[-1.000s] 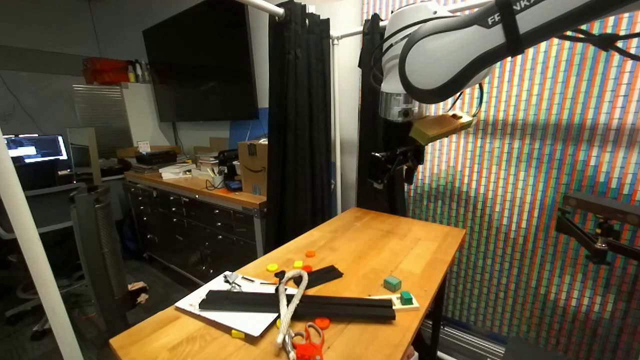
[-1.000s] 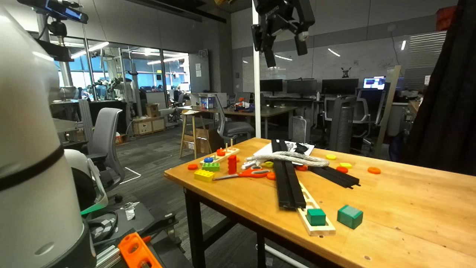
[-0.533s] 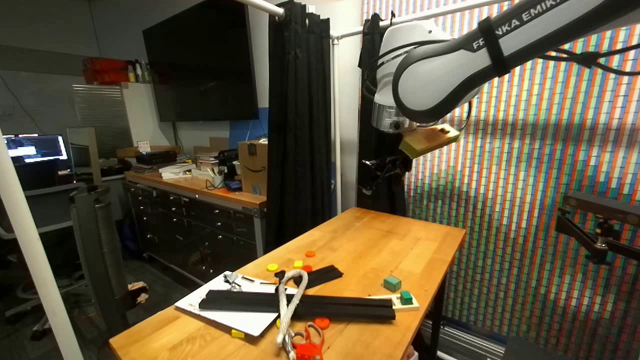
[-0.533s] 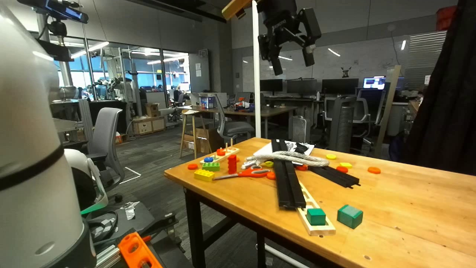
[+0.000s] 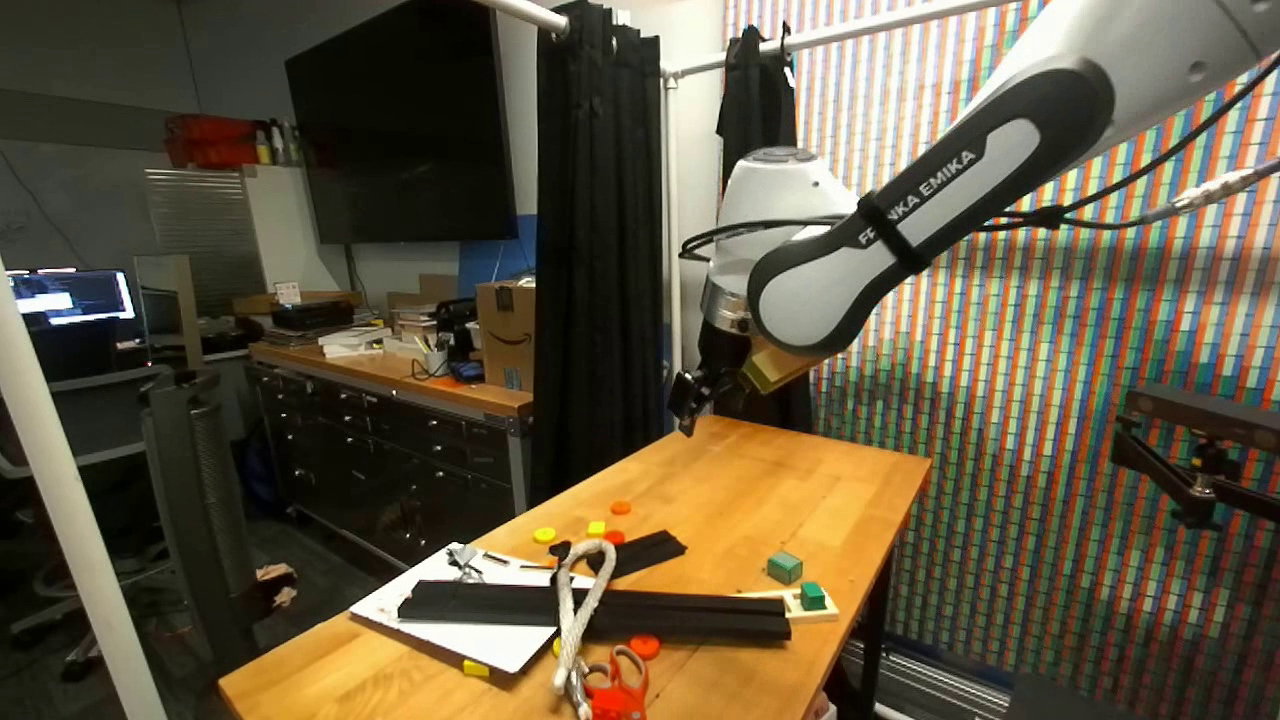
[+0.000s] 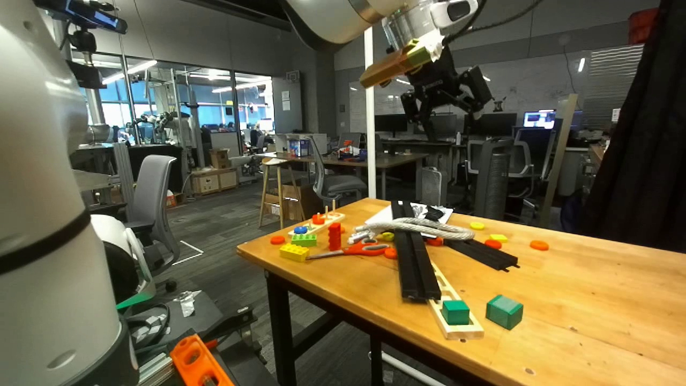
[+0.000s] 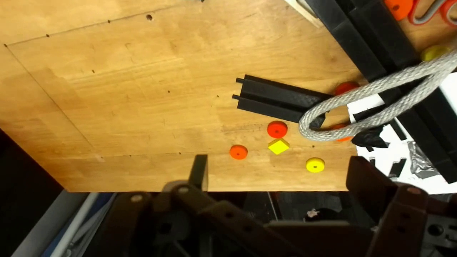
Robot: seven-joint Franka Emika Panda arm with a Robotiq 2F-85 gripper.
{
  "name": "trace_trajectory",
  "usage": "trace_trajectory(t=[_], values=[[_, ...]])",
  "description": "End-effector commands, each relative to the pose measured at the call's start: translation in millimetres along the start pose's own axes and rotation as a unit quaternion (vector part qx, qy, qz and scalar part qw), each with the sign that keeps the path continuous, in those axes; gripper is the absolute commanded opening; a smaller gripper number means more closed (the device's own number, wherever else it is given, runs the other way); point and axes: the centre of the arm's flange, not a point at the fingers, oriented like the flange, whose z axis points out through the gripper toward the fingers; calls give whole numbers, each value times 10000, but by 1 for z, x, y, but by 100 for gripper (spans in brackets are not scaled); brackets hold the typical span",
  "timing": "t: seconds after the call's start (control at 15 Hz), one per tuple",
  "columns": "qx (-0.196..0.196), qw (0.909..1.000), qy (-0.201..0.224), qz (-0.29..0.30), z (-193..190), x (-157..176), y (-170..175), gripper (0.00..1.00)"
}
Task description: Put the orange circle on the wooden object.
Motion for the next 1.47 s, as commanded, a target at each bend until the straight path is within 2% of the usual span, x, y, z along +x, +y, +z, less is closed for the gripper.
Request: trace_trajectory(t=[0.0, 0.33, 0.47, 0.67, 0.87, 1.0, 1.13, 1.2, 1.4], values=[[9, 9996, -26, 270, 46, 41, -2, 100], [197, 9978, -437, 455, 93, 101, -8, 100], [217, 9953, -750, 581, 112, 127, -15, 100], [489, 9870, -1369, 692, 142, 152, -26, 100], [708, 9724, -2109, 698, 170, 163, -33, 100], [787, 9641, -2449, 659, 185, 169, -35, 100], [803, 9611, -2590, 518, 198, 175, -36, 100], [731, 9629, -2561, 444, 205, 178, -36, 100], [838, 9632, -2532, 327, 231, 188, -26, 100]])
